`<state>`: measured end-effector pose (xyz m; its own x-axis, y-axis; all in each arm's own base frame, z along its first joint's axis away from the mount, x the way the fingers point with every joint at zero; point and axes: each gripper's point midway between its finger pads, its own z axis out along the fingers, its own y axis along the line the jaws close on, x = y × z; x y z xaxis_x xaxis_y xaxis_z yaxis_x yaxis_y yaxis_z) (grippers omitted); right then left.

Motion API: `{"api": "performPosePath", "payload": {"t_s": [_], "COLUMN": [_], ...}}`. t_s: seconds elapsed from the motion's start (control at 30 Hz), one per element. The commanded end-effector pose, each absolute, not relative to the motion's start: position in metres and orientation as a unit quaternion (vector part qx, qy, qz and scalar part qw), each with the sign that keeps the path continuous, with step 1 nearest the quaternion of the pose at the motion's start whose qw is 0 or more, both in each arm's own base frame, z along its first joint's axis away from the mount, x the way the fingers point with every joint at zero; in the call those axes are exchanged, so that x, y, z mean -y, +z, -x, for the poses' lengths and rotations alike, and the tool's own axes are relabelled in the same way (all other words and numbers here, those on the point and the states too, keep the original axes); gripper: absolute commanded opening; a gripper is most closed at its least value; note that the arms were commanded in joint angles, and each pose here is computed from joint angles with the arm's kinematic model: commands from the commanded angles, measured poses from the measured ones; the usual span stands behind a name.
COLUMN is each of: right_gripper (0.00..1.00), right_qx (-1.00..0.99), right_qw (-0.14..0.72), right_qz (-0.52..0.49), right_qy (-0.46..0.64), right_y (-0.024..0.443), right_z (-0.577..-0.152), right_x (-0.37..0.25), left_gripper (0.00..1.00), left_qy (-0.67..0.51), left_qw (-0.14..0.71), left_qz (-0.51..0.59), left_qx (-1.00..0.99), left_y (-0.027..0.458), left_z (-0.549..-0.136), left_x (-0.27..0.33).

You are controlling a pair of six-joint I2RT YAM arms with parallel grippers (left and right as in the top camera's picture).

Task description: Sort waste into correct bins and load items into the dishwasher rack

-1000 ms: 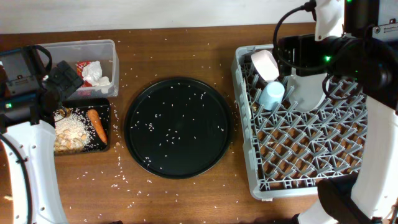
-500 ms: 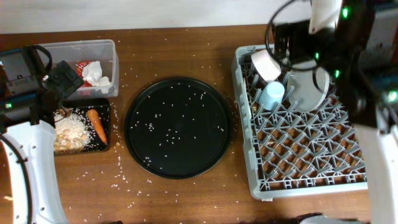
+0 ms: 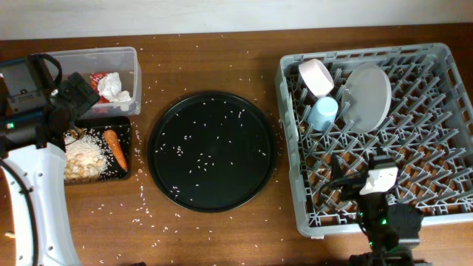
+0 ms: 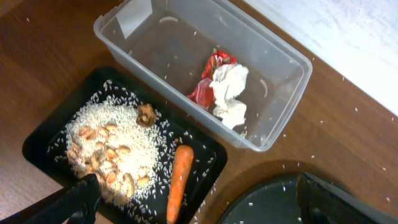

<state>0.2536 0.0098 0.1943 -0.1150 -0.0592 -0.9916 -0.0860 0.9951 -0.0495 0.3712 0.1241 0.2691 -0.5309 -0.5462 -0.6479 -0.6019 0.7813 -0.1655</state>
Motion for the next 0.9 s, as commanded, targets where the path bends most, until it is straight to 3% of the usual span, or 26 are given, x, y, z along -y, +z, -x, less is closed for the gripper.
{"api": "performPosePath", "payload": {"t_s": [0.0,0.1,0.73,0.87], "right_gripper": [0.98,0.98,0.98,0.98], "right_qx": [-0.714,-0.727,-0.726,-0.726], "right_qw": [0.697,0.684,0.685,0.685], "right_qz": [0.059,0.058,0.057,0.057], "right_qy": [0.011,0.013,0.011,0.011], "right_y": [0.179,0.159,0.16,0.16], "right_z": [-0.25,-0.246,-0.245,-0.245], "right_x": [-0.013,-0.013,-0.012,-0.012], "left_gripper": [0.99,0.99,0.99,0.99], "left_qy": [0.039,0.038,0.041,0.062], "left_qw": [0.357,0.357,0.355,0.368], "left_qz": [0.326,0.326,0.326,0.326], "left_qx": [-0.875,-0.874,-0.875,-0.869], "left_y": [0.269,0.269,0.269,0.285], "left_z": [-0.372,-0.372,-0.372,-0.344], "left_x": [-0.124,-0.124,-0.125,-0.119]}}
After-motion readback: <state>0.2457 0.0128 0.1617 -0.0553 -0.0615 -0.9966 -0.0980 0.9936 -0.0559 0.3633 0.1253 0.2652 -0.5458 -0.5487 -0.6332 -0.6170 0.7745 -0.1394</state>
